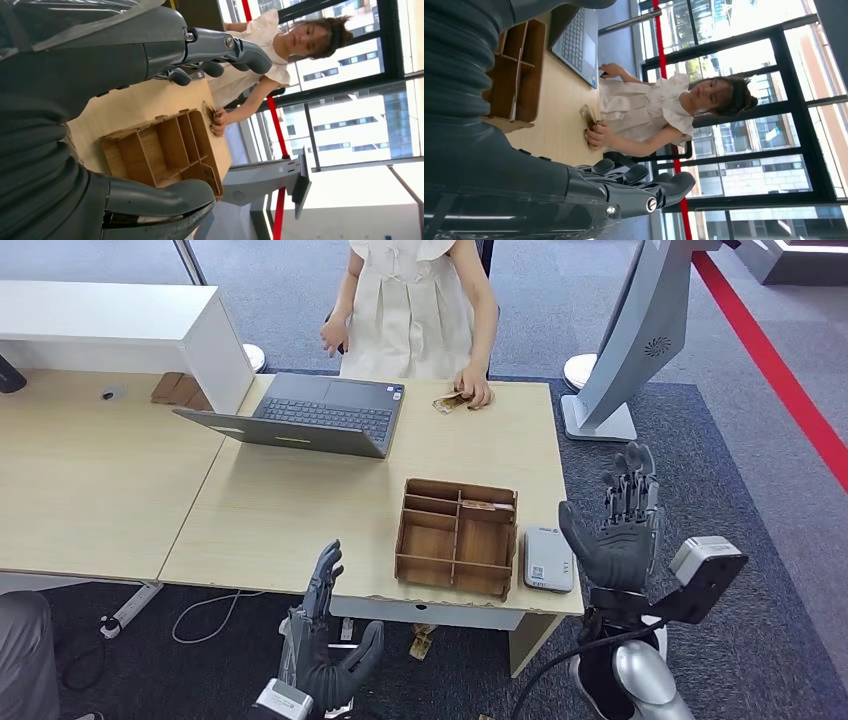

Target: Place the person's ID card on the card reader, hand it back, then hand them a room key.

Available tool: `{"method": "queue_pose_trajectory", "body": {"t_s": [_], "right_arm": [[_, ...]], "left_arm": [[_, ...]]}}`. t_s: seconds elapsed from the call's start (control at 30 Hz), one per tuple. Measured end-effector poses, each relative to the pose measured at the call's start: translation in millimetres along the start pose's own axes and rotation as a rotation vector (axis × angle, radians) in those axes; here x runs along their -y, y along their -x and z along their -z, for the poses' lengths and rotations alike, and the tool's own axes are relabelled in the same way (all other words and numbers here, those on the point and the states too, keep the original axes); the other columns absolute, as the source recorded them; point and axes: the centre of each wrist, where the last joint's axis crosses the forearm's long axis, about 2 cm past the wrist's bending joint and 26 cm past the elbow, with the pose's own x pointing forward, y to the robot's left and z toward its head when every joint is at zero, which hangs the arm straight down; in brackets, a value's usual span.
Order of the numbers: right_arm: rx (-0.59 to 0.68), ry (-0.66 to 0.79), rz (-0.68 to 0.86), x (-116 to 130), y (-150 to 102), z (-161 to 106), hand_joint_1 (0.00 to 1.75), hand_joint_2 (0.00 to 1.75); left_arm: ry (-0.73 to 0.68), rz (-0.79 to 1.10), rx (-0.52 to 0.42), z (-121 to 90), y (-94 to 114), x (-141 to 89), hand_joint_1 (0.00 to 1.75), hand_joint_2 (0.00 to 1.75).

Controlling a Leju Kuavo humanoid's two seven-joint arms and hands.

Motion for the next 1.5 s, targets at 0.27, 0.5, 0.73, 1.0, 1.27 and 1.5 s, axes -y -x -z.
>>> {"method": "queue_pose_trajectory", "body": {"t_s": [0.27, 0.5, 0.73, 1.0, 1.27, 1.5], "right_arm": [[0.168, -0.124, -0.320, -12.0, -5.7, 13.2, 0.00, 1.75], [0.248, -0.192, -0.771, -20.8, -4.9, 36.2, 0.00, 1.75], [0.163, -0.308, -1.005, -26.9, 9.7, 52.7, 0.00, 1.75], [0.091, -0.380, -1.088, -25.3, 31.7, 54.2, 0.00, 1.75], [0.054, -0.437, -1.153, -26.9, 44.2, 53.7, 0.00, 1.75], [0.035, -0.499, -1.218, -27.5, 53.4, 53.0, 0.00, 1.75]], "left_arm": [[-0.029, -0.002, 0.011, 0.3, -0.3, -1.8, 0.00, 1.75], [-0.035, -0.035, 0.036, 7.2, -1.8, -0.1, 0.00, 1.75], [-0.025, -0.064, 0.060, 15.1, -4.2, 3.1, 0.00, 1.75], [-0.019, -0.072, 0.071, 17.5, -4.4, 4.6, 0.00, 1.75], [-0.015, -0.085, 0.065, 18.8, -4.1, 5.8, 0.00, 1.75], [-0.002, -0.097, 0.063, 20.9, -3.4, 8.2, 0.00, 1.75]]}}
